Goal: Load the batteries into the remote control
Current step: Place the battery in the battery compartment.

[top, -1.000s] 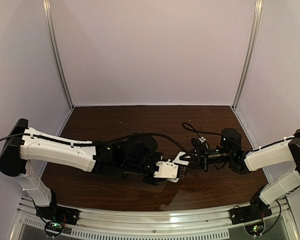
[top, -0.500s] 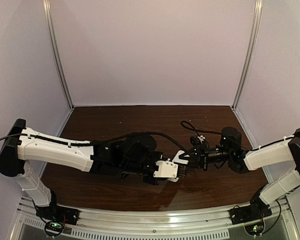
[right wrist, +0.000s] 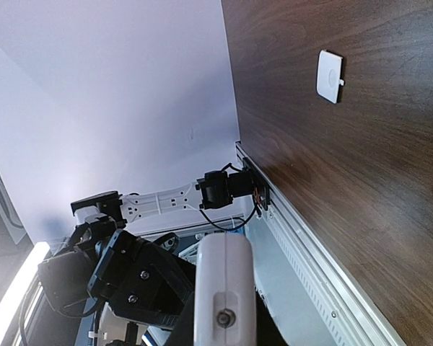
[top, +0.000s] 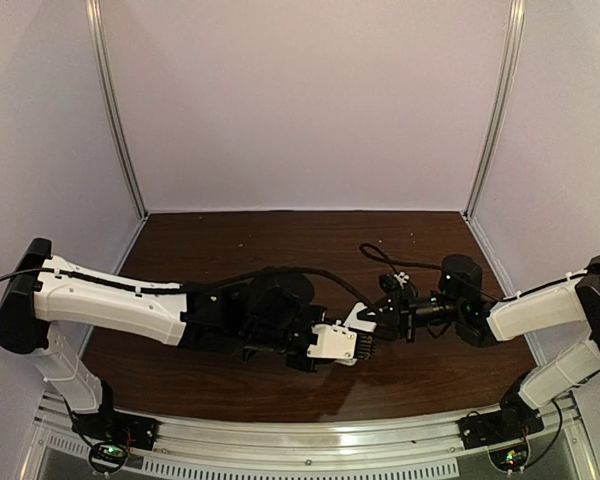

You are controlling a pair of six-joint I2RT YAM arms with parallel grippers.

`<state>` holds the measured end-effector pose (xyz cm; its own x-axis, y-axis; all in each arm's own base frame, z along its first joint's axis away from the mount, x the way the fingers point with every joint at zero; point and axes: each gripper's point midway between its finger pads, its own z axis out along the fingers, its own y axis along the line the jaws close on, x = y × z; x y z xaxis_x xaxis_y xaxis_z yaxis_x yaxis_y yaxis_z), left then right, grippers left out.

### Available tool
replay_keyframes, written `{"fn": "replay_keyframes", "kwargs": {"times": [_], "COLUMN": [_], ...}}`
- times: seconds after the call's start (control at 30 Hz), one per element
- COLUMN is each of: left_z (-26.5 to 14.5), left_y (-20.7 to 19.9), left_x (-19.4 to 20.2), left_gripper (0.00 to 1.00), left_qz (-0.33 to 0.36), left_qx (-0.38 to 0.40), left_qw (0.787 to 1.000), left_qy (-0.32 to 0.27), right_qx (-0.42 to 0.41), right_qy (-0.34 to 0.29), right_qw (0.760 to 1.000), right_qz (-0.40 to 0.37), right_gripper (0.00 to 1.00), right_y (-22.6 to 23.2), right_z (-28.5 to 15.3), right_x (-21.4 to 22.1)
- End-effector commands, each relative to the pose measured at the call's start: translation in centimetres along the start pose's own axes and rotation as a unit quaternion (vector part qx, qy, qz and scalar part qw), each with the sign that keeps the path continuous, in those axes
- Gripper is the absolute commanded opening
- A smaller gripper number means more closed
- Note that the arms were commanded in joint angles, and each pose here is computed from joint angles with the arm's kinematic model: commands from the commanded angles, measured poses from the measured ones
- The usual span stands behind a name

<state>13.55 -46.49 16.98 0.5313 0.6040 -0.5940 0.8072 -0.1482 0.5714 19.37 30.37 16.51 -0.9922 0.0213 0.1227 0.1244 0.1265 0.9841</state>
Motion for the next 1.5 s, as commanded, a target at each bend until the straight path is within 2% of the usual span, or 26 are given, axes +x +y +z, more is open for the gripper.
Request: {"fn": "replay_keyframes", "kwargs": {"times": [0.0, 0.5, 0.83, 1.03, 1.3, 1.47], "left_z": [-0.6, -1.2, -0.6, -0.8, -1.1, -1.1], "left_y": [1.7, 1.9, 0.8, 1.0, 0.9, 0.9], "left_x": [0.2, -1.2, -1.0, -1.3, -2.1, -2.3], "left_gripper": [0.23, 0.23, 0.3, 0.24, 0.26, 0.2], "left_qz": [0.003, 0.002, -0.007, -0.011, -0.009, -0.008], "left_qx": [-0.034, -0.032, 0.005, 0.006, 0.017, 0.017], "left_qw": [0.999, 0.999, 1.0, 1.0, 1.0, 1.0], "left_qy": [0.013, -0.005, 0.006, 0.004, -0.011, -0.013], "right_qx": [-0.029, -0.023, -0.01, -0.004, -0.002, -0.003], "right_qy": [0.064, 0.06, 0.06, 0.06, 0.059, 0.058], "right_qw": [0.997, 0.997, 0.996, 0.996, 0.996, 0.996], "right_qz": [-0.044, -0.044, -0.061, -0.06, -0.06, -0.061], "right_gripper": [0.0, 0.0, 0.0, 0.0, 0.0, 0.0], "right_y": [2.5, 2.0, 2.1, 1.7, 1.5, 1.6], "right_z": [0.6, 0.6, 0.6, 0.6, 0.7, 0.6], "right_x": [2.3, 2.1, 2.0, 2.0, 1.9, 1.7]}}
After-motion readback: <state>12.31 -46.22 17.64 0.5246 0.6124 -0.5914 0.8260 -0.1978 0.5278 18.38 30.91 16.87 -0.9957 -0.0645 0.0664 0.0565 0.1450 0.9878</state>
